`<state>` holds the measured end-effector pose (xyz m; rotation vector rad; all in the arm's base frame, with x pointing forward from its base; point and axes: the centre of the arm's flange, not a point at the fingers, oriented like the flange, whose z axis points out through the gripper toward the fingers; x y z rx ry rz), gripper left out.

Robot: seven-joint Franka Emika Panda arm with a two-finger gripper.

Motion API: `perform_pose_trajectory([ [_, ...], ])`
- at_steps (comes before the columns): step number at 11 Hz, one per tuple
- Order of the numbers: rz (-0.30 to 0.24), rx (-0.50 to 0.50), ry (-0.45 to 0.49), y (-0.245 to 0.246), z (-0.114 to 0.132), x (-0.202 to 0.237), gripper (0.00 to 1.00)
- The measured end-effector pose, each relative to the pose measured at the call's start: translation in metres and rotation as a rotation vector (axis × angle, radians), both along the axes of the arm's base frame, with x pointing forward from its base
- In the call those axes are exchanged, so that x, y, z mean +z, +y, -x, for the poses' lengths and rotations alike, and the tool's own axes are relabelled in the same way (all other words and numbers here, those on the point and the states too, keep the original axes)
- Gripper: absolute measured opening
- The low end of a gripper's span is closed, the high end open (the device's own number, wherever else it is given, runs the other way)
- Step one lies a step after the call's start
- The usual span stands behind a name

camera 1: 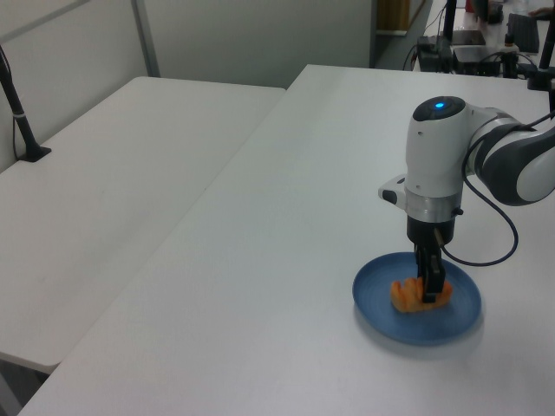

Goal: Put the bread on the table
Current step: 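Lower the open gripper around the bread roll and close it, then lift the bread roll off the plate and carry it beside the plate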

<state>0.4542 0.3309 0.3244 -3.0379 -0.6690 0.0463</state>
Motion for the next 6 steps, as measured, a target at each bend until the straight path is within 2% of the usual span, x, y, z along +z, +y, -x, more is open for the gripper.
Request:
perform_pose_trajectory([
  [1,-0.001,-0.014,-0.001,0.0003,-0.0005,0.0008,0.37],
  [3,-0.001,-0.03,-0.002,0.0005,-0.0008,0.0014,0.14],
  [6,-0.002,-0.056,-0.007,0.0008,-0.0014,0.0042,0.1],
])
